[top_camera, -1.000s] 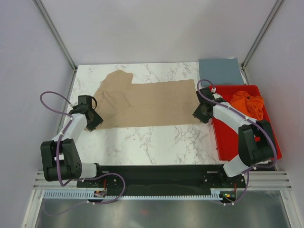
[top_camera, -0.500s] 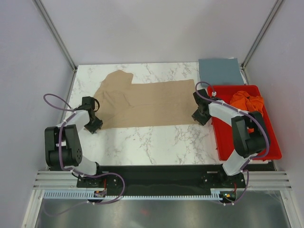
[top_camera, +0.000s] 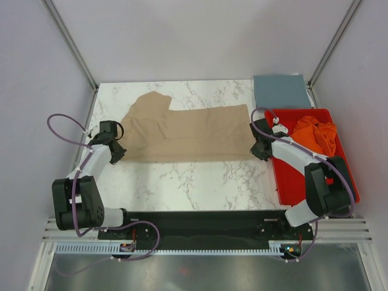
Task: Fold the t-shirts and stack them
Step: Fold the tshirt
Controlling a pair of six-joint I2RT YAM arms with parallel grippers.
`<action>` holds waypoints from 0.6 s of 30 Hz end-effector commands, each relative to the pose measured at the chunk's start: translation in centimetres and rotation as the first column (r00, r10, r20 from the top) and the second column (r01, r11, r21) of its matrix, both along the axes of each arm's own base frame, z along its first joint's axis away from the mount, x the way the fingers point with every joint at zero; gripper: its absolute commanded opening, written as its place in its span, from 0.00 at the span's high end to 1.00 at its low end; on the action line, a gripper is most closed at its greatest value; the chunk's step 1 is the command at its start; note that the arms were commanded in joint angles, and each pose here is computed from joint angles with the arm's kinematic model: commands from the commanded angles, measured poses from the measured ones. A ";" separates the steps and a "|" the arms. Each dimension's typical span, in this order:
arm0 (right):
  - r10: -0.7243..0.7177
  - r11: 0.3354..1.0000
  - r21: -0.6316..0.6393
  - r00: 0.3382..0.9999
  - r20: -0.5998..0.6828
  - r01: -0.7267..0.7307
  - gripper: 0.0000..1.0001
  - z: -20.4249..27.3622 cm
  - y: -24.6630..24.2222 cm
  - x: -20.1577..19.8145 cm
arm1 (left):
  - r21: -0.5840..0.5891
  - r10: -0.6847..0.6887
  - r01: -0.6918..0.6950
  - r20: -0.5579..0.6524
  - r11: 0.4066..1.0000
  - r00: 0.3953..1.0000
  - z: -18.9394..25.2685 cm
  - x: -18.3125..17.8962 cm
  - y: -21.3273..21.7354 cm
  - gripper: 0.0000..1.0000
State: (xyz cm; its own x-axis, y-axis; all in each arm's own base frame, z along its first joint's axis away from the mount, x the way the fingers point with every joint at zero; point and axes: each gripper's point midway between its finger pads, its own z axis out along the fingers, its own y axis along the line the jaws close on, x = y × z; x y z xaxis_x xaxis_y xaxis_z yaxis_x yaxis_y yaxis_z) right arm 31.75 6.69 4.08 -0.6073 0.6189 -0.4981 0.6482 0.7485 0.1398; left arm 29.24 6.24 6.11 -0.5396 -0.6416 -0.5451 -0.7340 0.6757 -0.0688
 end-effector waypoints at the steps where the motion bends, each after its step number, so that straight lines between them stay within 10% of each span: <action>1: 0.006 0.996 -0.087 1.000 0.022 -0.004 1.00 -0.3 -1.9 -1.3 | 0.032 0.027 -0.027 -0.019 0.999 0.999 -0.8 -1.7 0.7 0.98; 7: 0.018 0.996 -0.090 0.999 -0.030 -0.020 0.99 -1.7 -2.4 -3.7 | 0.004 0.048 -0.047 -0.064 0.999 0.997 -2.0 -3.2 0.3 0.79; 11: 0.039 0.997 -0.069 0.999 -0.032 -0.041 0.72 -0.1 -1.9 -3.7 | 0.033 0.057 -0.055 -0.070 0.998 0.996 -0.8 -3.9 0.8 0.62; 18: 0.196 0.978 0.055 0.976 0.090 -0.201 0.63 4.2 1.7 -1.3 | 0.006 -0.107 0.107 0.103 0.994 0.989 5.0 0.1 -0.5 0.56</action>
